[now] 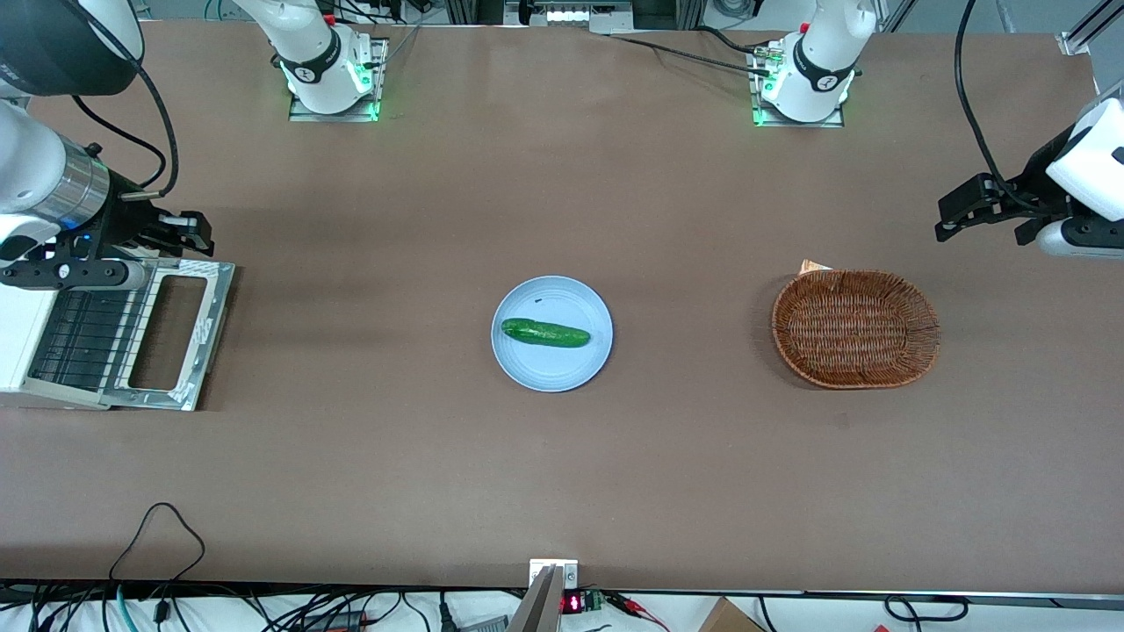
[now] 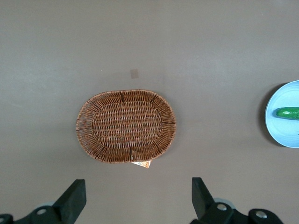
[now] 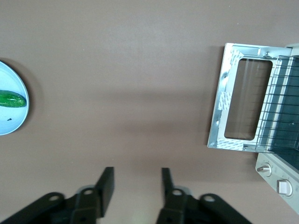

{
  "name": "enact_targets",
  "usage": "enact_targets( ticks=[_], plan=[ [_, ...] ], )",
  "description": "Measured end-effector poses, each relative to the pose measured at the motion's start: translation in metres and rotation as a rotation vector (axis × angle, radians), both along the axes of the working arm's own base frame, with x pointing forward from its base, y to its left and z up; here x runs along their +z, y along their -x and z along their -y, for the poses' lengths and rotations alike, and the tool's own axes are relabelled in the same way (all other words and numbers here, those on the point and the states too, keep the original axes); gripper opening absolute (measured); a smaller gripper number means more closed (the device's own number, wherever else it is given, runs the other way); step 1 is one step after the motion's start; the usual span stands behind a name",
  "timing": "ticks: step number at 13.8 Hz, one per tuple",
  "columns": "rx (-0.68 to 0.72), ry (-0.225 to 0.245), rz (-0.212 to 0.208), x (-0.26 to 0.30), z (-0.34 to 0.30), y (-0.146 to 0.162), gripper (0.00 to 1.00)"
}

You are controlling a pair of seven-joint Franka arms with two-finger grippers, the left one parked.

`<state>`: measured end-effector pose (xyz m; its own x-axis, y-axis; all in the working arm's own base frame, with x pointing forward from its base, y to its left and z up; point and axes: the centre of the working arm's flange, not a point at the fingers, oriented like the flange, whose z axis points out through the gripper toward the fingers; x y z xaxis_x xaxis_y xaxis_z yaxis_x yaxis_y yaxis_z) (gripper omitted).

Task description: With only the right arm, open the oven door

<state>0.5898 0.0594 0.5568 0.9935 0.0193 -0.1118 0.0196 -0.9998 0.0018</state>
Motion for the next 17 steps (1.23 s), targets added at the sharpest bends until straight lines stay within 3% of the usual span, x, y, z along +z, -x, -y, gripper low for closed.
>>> enact_targets(
  ticks=[4,5,17],
  plan=[
    [0.094,-0.011,0.02,0.01,0.006,-0.001,0.96],
    [0.102,-0.011,0.024,0.013,0.006,0.0,1.0],
    [0.114,-0.013,0.03,0.015,0.01,-0.001,1.0]
  ],
)
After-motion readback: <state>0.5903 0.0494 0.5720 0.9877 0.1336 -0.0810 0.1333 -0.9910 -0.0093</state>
